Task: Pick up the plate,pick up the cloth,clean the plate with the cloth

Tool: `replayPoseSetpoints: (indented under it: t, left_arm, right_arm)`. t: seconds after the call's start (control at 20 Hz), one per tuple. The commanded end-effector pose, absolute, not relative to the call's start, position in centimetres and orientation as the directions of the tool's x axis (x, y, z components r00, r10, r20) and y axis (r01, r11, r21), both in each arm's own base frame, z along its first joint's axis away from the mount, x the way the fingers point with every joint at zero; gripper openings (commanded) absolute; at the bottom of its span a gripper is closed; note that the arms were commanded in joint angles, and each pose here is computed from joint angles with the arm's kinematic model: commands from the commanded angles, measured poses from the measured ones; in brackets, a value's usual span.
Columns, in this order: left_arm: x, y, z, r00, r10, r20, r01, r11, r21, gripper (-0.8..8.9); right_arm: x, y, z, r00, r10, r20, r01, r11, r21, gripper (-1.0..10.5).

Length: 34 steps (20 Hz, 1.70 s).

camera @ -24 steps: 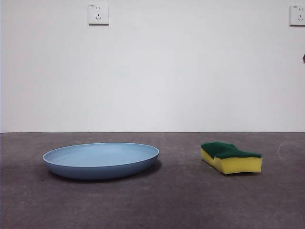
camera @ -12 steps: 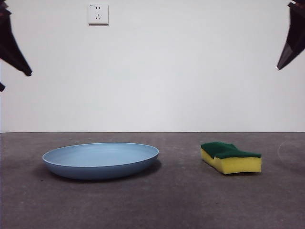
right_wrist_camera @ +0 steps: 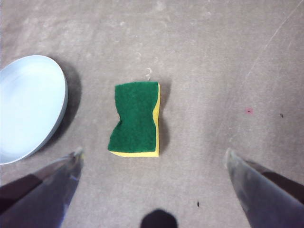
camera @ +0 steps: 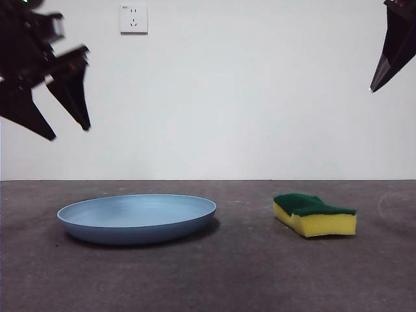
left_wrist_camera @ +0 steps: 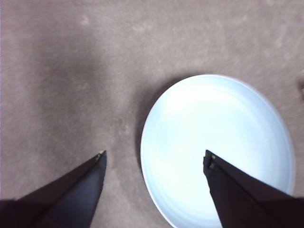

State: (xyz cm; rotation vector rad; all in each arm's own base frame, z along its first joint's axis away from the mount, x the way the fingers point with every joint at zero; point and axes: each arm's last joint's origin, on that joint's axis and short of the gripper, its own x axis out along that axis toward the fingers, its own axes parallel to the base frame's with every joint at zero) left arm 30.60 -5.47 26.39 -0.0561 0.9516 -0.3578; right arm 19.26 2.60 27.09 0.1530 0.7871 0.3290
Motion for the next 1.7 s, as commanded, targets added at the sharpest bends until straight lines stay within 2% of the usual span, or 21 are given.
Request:
replayPoseSetpoints:
  t: [0.05,0.2,0.6,1.25,1.55,1.6,1.65,1.7]
  left_arm:
    - [31.5,-6.4,24.5,0.478,-0.312,-0.821,0.294,0.938,-0.185,3.45]
    - [32.5,-7.1,22.1,0.423,-0.264,-0.867,0.28,0.948,-0.152,3.45]
    - [33.9,-8.2,18.2,0.355,-0.243,-0.903,0.285,0.948,-0.143,3.44]
    - [34.2,-8.3,17.4,0.343,-0.241,-0.908,0.284,0.948,-0.144,3.42]
    - [34.5,-8.3,16.0,0.308,-0.231,-0.923,0.277,0.95,-0.145,3.34]
    - [34.5,-8.3,16.0,0.311,-0.232,-0.922,0.277,0.95,-0.145,2.45]
    - [34.5,-8.3,16.0,0.31,-0.233,-0.922,0.278,0.949,-0.146,0.89]
    - [34.5,-8.3,16.0,0.308,-0.235,-0.922,0.279,0.949,-0.148,-0.23]
  right_arm:
    - [19.3,2.6,27.2,0.66,0.349,-0.665,-0.232,0.937,0.261,5.0]
    - [19.3,2.6,27.2,0.66,0.349,-0.665,-0.232,0.937,0.261,5.0]
    - [19.3,2.6,27.2,0.66,0.349,-0.666,-0.231,0.937,0.261,5.0]
    - [19.3,2.6,27.2,0.66,0.348,-0.666,-0.231,0.937,0.261,5.0]
    - [19.3,2.6,27.2,0.659,0.348,-0.666,-0.231,0.937,0.261,5.0]
    - [19.3,2.6,27.2,0.659,0.348,-0.666,-0.231,0.937,0.262,5.0]
    - [19.3,2.6,27.2,0.659,0.349,-0.666,-0.231,0.937,0.261,5.0]
    - [19.3,2.6,27.2,0.66,0.349,-0.666,-0.231,0.937,0.262,5.0]
